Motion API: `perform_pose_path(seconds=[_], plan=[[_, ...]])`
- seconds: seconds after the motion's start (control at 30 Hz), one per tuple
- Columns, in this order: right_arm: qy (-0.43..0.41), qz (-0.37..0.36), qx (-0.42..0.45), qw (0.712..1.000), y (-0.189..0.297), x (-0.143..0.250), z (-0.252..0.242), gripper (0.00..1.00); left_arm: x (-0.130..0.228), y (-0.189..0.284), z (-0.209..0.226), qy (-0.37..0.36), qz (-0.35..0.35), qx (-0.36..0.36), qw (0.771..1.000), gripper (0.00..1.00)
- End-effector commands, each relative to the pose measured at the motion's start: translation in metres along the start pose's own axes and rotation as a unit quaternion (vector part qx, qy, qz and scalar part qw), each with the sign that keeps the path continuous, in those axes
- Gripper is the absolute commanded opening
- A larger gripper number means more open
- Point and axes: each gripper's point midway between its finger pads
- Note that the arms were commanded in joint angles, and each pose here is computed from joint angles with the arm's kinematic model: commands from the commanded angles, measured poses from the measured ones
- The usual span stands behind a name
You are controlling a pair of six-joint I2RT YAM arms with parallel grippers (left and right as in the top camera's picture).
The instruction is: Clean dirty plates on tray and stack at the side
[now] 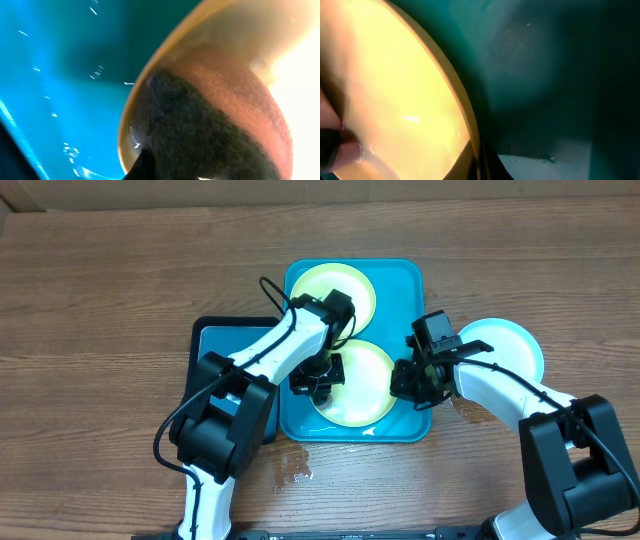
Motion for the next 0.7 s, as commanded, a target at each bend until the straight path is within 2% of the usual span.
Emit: perform_pose_path(seconds=[0.0,0.23,0.27,0.43,0.57,0.67], plan=[[-0.011,0.008,0.046,0.999,-0.009,0.007,-0.024,0.04,-0.03,-0.004,0.043,0.016,-0.044,-0.089,0.995,0.04],[-0.011,0.01,0.047,0.999,-0.009,0.008,-0.024,0.04,-0.03,-0.011,-0.018,-0.018,-0.041,0.037,0.998,0.04],[-0.011,0.011,0.048,0.999,-0.008,0.008,-0.025,0.04,-0.025,-0.014,-0.044,-0.036,-0.034,0.083,0.995,0.04],[-0.01,0.013,0.049,0.999,-0.008,0.009,-0.026,0.04,-0.005,-0.02,-0.11,-0.111,-0.009,0.189,0.976,0.04],[-0.01,0.013,0.049,0.999,-0.008,0.009,-0.026,0.04,0.01,-0.022,-0.137,-0.138,0.009,0.226,0.964,0.04],[-0.01,0.013,0.049,0.999,-0.008,0.009,-0.026,0.04,0.012,-0.021,-0.141,-0.14,0.008,0.23,0.963,0.04]])
Point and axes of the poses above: each gripper's point midway between its finger pads, its own y axis back along the fingers, its own z axis along the line the jaws close on, x = y × z, and after that the axes turned 9 degrees about -y, right-handed
